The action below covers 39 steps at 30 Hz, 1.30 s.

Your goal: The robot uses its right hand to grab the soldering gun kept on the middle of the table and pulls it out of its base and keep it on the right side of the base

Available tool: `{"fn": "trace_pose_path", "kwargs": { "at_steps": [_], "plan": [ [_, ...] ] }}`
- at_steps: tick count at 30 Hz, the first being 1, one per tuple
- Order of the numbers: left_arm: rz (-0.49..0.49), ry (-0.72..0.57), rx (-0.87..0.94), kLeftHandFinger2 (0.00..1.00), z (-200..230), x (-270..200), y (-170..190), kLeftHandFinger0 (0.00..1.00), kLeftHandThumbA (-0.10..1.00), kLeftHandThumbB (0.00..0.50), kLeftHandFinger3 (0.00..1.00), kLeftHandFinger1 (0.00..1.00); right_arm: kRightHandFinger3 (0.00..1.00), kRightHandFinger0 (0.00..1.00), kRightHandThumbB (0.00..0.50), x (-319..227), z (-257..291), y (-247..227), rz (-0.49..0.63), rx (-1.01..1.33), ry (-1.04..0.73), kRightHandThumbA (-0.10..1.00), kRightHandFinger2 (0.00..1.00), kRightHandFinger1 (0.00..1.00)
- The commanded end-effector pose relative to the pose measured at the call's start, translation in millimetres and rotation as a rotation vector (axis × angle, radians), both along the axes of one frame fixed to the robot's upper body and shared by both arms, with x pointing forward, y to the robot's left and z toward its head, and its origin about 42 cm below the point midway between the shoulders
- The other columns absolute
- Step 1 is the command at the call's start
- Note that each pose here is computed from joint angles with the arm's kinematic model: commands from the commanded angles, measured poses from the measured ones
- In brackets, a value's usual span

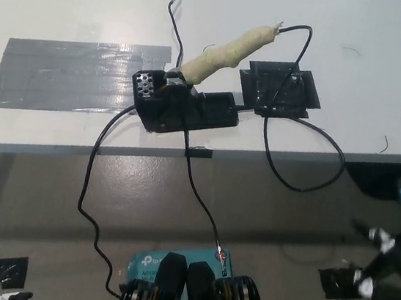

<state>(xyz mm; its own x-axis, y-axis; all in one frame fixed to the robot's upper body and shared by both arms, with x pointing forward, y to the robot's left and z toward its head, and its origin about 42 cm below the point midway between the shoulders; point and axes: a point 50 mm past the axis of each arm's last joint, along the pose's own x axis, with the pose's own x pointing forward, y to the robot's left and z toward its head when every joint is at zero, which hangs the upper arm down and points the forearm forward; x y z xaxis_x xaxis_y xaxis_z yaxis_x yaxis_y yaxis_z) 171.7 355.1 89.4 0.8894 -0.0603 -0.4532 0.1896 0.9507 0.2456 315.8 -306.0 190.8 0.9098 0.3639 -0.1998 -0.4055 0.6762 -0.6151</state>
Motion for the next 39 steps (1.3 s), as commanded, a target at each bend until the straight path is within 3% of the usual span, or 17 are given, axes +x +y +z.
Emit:
{"fn": "trace_pose_path", "kwargs": {
  "at_steps": [1, 2, 4, 7, 11, 13, 16, 18, 22, 25, 26, 28, 35, 39],
  "plan": [
    [-0.015, -0.001, 0.011, 0.52, 9, -1, 2, 0.35, 0.78, 0.258, 0.79, 0.41, 1.0, 1.0, 0.165, 28, 88, 16, 0.076, 0.076, -0.209, 0.29, 1.0, 1.0],
    [-0.014, -0.001, 0.01, 0.52, 9, 0, 2, 0.36, 0.78, 0.246, 0.8, 0.41, 1.0, 1.0, 0.18, 34, 106, 23, 0.088, 0.056, -0.268, 0.3, 1.0, 1.0],
    [-0.015, -0.003, 0.012, 0.51, 10, 0, 2, 0.36, 0.77, 0.231, 0.79, 0.41, 1.0, 0.84, 0.187, 45, 138, 37, 0.125, 0.054, -0.361, 0.28, 1.0, 1.0],
    [-0.02, -0.002, 0.016, 0.51, 11, 0, 2, 0.35, 0.78, 0.233, 0.8, 0.4, 1.0, 0.8, 0.192, 64, 182, 59, 0.182, 0.065, -0.48, 0.3, 1.0, 0.99],
    [-0.009, 0.006, 0.016, 0.51, 12, 2, 3, 0.34, 0.77, 0.244, 0.79, 0.4, 1.0, 0.84, 0.199, 82, 223, 89, 0.224, 0.004, -0.572, 0.37, 1.0, 0.99],
    [-0.014, 0.001, 0.02, 0.51, 14, 2, 3, 0.35, 0.77, 0.233, 0.81, 0.41, 1.0, 1.0, 0.241, 93, 243, 111, 0.252, -0.021, -0.634, 0.4, 1.0, 1.0],
    [-0.014, 0.01, 0.022, 0.51, 14, 1, 2, 0.34, 0.77, 0.255, 0.79, 0.4, 1.0, 1.0, 0.258, 113, 263, 155, 0.311, -0.19, -0.738, 0.48, 1.0, 1.0],
    [-0.019, 0.009, 0.023, 0.5, 16, 0, 2, 0.33, 0.78, 0.253, 0.79, 0.4, 1.0, 1.0, 0.265, 124, 268, 173, 0.339, -0.249, -0.766, 0.45, 1.0, 1.0],
    [-0.014, 0.012, 0.015, 0.5, 14, 1, 2, 0.35, 0.76, 0.267, 0.79, 0.4, 1.0, 1.0, 0.261, 145, 274, 202, 0.36, -0.416, -0.791, 0.49, 1.0, 1.0],
    [-0.023, 0.008, 0.018, 0.51, 13, -1, 1, 0.37, 0.78, 0.275, 0.84, 0.41, 1.0, 1.0, 0.263, 156, 274, 213, 0.387, -0.461, -0.723, 0.5, 1.0, 1.0],
    [-0.017, 0.005, 0.02, 0.52, 12, -1, 2, 0.33, 0.8, 0.318, 0.94, 0.39, 1.0, 1.0, 0.279, 165, 275, 222, 0.386, -0.459, -0.639, 0.46, 1.0, 1.0],
    [-0.017, 0.003, 0.022, 0.56, 12, -2, 2, 0.33, 0.8, 0.339, 1.0, 0.4, 1.0, 1.0, 0.309, 174, 276, 234, 0.383, -0.491, -0.597, 0.42, 1.0, 1.0],
    [-0.013, -0.001, 0.011, 0.52, 10, 0, -3, 0.32, 0.77, 0.33, 0.95, 0.39, 1.0, 1.0, 0.325, 203, 269, 248, 0.342, -0.68, -0.576, 0.44, 1.0, 1.0],
    [-0.037, 0.007, 0.026, 0.5, 12, 4, -6, 0.32, 0.78, 0.291, 0.91, 0.38, 1.0, 1.0, 0.292, 213, 247, 243, 0.319, -0.729, -0.507, 0.43, 1.0, 1.0]
  ]
}}
